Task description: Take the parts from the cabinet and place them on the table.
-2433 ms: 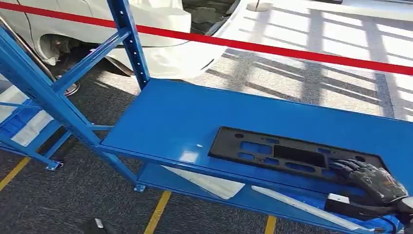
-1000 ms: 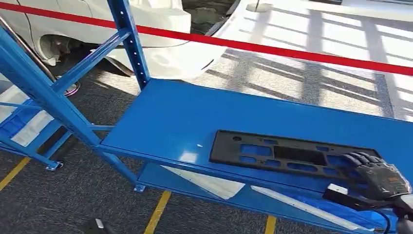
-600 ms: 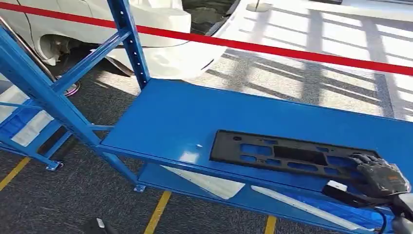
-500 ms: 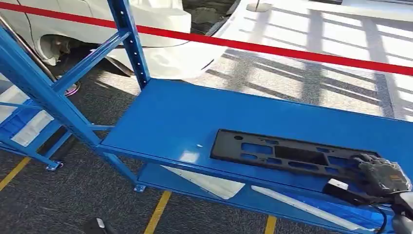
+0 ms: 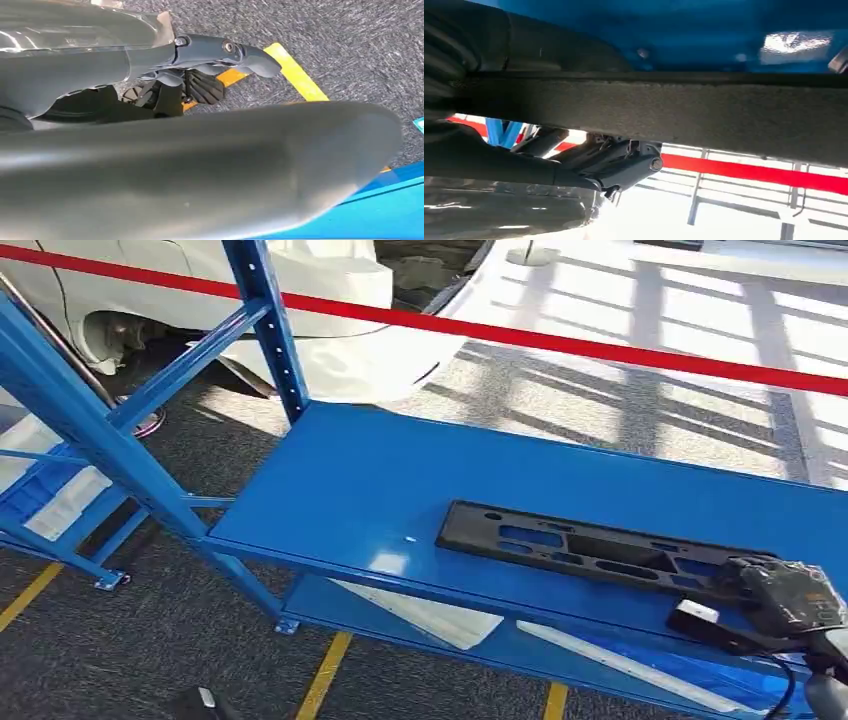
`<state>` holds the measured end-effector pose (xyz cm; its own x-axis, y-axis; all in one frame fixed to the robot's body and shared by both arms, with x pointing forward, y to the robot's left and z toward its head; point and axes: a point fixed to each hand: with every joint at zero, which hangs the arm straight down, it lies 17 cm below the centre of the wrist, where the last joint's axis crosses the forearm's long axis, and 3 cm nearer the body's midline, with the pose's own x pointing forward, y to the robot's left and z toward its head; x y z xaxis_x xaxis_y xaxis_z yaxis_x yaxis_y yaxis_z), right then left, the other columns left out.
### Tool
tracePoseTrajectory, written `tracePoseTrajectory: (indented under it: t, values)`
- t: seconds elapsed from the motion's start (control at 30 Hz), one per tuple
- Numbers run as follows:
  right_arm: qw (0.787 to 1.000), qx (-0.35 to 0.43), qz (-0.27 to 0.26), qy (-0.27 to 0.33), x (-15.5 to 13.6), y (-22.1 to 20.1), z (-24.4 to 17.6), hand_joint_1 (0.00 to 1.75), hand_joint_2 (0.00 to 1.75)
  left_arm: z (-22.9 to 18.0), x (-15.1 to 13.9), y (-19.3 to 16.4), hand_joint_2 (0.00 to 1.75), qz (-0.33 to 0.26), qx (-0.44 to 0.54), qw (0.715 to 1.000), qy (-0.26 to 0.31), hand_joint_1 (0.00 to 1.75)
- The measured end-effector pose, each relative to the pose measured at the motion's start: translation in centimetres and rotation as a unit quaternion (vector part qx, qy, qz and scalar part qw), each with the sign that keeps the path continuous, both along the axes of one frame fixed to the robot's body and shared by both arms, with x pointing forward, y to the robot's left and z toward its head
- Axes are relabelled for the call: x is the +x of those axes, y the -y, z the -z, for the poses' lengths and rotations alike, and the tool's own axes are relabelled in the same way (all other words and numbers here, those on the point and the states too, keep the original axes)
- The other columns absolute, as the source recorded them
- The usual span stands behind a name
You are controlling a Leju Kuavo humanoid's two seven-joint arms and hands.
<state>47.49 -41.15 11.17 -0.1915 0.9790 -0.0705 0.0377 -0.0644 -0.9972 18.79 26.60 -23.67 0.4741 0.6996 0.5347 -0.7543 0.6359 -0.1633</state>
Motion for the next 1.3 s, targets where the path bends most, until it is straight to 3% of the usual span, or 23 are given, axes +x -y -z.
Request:
tracePoseTrajectory:
  t: [0.27, 0.4, 0.53, 0.67, 0.97, 1.27, 1.3]
  values:
    - [0.999, 0.0, -0.004, 0.049, -2.1, -0.5, -1.1, 1.75, 1.75, 0.0, -0.1, -0.2, 0.0, -0.001, 0.005, 1.0, -0.001, 0.0]
    - [0.989, 0.015, -0.025, 0.142, -5.3, -3.5, -4.4, 1.75, 1.75, 0.1, -0.6, -0.3, 0.0, -0.002, 0.009, 1.0, -0.007, 0.0]
    - [0.964, 0.041, -0.048, 0.258, -9.8, -7.1, -9.6, 1.75, 1.75, 0.3, -1.2, -0.4, 0.0, -0.003, 0.012, 1.0, -0.013, 0.0]
    - [0.942, 0.072, -0.054, 0.322, -13.1, -9.3, -13.4, 1.75, 1.75, 0.4, -1.6, -0.6, 0.0, -0.005, 0.016, 1.0, -0.018, 0.0]
    - [0.919, 0.106, -0.065, 0.375, -17.6, -12.2, -17.3, 1.75, 1.75, 0.5, -2.2, -0.8, 0.0, -0.011, 0.019, 1.0, -0.021, 0.0]
    - [0.904, 0.129, -0.05, 0.404, -20.1, -12.9, -19.3, 1.75, 1.75, 0.6, -2.4, -1.1, 0.0, -0.021, 0.021, 0.999, -0.024, 0.0]
    - [0.904, 0.132, -0.049, 0.404, -20.3, -13.0, -19.3, 1.75, 1.75, 0.6, -2.4, -1.1, 1.75, -0.021, 0.021, 0.999, -0.022, 0.0]
